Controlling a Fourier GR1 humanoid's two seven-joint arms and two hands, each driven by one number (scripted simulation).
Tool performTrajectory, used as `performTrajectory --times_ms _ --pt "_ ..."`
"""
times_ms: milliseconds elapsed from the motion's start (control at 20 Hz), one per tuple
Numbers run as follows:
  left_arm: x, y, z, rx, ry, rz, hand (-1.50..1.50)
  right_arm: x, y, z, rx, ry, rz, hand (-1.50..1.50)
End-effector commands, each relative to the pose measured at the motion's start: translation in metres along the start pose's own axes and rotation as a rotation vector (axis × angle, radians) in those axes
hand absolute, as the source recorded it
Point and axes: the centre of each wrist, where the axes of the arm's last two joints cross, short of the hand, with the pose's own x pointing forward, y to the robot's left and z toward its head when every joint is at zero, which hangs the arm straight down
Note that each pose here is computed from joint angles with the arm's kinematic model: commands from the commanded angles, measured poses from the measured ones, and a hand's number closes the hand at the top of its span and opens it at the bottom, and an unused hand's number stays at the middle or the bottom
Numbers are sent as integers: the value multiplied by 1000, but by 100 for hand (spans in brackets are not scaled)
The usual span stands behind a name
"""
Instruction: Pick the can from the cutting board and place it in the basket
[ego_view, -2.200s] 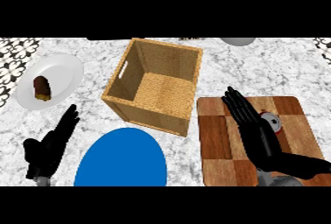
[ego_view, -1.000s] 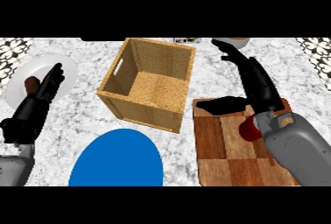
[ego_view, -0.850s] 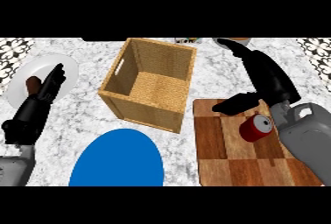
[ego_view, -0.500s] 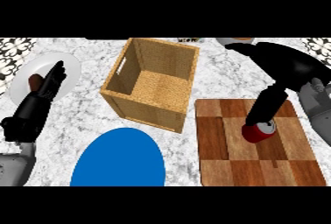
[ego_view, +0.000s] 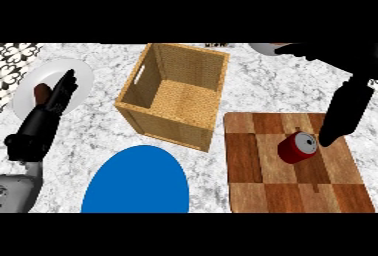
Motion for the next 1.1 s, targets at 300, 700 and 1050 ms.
performTrajectory --times_ms 300,700,1050 --pt "3 -20 4 -3 -22 2 0 -23 26 -34 125 120 105 -150" --pt "4 -19 -4 -16 6 0 0 -30 72 -68 203 194 145 -150" --pt "-11 -2 -2 2 17 19 0 -60 87 -48 176 198 137 -150"
